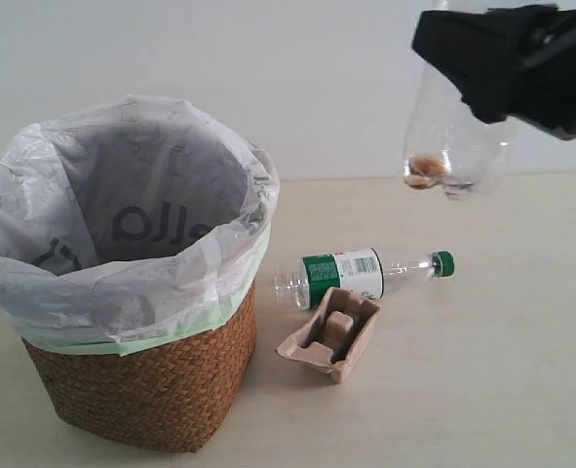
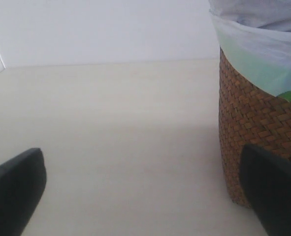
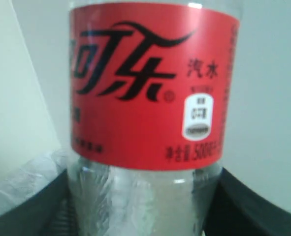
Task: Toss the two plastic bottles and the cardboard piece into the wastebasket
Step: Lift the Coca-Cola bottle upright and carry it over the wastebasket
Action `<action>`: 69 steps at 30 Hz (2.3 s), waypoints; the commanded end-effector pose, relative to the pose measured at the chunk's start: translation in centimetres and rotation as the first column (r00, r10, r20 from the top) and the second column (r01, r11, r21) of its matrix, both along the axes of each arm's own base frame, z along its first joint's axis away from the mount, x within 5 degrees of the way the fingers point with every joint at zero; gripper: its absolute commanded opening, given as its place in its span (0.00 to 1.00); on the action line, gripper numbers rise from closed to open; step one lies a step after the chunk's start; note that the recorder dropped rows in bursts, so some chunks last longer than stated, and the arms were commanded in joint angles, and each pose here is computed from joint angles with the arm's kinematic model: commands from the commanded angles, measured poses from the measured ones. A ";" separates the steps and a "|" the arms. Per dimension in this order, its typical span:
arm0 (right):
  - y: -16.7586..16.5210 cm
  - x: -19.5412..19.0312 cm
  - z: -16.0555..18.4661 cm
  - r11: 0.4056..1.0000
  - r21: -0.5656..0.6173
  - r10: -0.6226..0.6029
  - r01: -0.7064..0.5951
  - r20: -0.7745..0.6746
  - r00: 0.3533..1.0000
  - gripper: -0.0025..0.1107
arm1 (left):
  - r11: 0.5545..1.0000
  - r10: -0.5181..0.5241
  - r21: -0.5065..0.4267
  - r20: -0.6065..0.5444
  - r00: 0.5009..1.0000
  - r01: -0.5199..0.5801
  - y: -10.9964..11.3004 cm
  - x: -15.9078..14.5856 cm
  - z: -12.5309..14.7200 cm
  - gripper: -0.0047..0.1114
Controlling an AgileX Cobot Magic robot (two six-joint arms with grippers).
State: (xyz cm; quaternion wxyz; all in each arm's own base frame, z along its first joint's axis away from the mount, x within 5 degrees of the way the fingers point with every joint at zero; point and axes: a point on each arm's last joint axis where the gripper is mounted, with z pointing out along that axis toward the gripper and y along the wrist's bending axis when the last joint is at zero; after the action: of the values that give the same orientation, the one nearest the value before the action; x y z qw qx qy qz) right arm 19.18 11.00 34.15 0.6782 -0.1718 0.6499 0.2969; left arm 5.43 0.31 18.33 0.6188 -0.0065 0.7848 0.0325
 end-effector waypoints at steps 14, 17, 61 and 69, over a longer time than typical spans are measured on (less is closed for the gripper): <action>8.2 6.0 4.0 0.738 0.513 0.555 -0.439 -0.090 0.827 0.02 | 1.000 -0.004 -0.010 0.015 1.000 0.005 0.0 0.0 0.2 0.97; 7.5 7.0 3.1 0.886 0.368 0.370 -0.282 -0.194 0.909 0.02 | 1.000 -0.004 -0.010 0.015 1.000 0.005 0.0 0.0 0.2 0.97; -2.5 9.0 9.0 0.772 -0.448 -0.597 0.451 -0.265 0.757 0.02 | 1.000 -0.004 -0.010 0.015 1.000 0.005 0.0 0.0 0.2 0.97; -6.1 7.9 8.9 0.697 -0.511 -0.672 0.503 -0.220 0.707 0.02 | 1.000 -0.004 -0.010 0.015 1.000 0.005 0.0 0.0 0.2 0.97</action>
State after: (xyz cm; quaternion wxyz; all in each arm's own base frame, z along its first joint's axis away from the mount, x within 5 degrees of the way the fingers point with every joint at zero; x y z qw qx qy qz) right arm 27.43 5.37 42.76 0.5370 -0.0198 0.8421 -0.0468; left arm 5.43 0.31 18.33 0.6188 -0.0065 0.7848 0.0325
